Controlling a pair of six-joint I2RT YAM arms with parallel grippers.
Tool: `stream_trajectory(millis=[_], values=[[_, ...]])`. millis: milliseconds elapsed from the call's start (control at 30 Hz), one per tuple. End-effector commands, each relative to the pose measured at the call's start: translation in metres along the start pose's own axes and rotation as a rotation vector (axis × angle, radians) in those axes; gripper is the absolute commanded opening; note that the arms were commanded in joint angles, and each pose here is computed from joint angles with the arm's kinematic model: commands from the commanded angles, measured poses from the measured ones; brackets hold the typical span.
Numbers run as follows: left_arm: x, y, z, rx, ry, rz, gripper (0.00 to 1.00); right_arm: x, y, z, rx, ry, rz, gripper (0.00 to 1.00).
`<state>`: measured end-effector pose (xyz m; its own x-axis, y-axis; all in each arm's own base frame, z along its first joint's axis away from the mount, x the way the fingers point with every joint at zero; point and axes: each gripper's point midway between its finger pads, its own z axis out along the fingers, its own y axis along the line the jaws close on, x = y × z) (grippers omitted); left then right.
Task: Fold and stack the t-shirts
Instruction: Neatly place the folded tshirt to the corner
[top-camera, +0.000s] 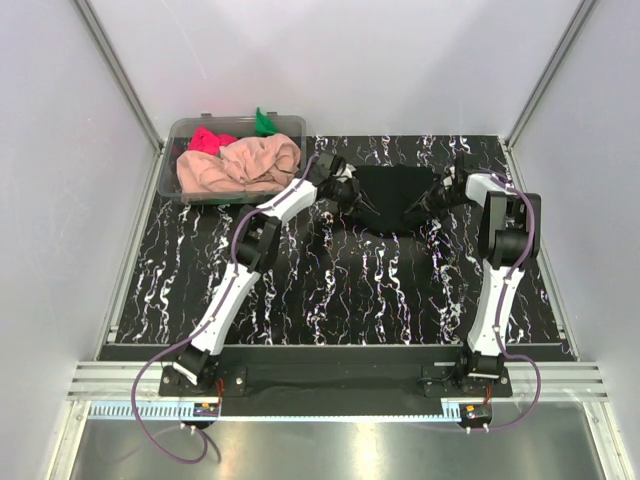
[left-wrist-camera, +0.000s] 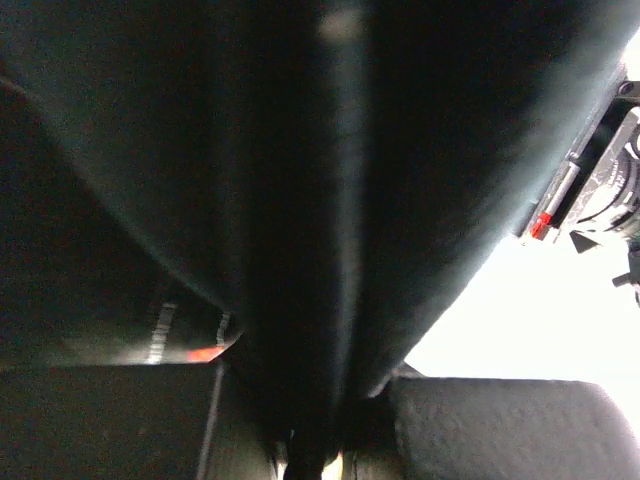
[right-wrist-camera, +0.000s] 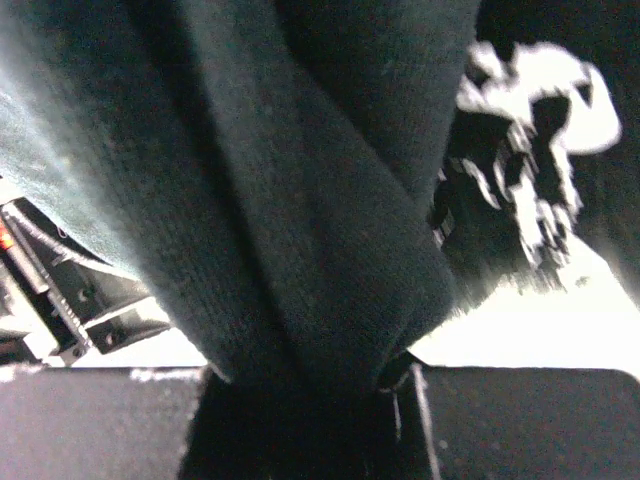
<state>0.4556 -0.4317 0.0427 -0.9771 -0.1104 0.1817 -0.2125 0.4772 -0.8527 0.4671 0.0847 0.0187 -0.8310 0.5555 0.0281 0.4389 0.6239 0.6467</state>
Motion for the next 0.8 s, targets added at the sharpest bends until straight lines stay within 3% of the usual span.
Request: stream_trajectory(millis=[0, 767], values=[[-0.026, -0.008, -0.012, 0.057, -0.053, 0.009, 0.00, -0.016, 0.004, 0.004, -0.015, -0.015, -0.027, 0.00], [-0.071, -0.021, -0.028, 0.196, -0.123, -0.020, 0.01, -0.063, 0.035, 0.008, -0.050, -0.053, -0.045, 0.00]])
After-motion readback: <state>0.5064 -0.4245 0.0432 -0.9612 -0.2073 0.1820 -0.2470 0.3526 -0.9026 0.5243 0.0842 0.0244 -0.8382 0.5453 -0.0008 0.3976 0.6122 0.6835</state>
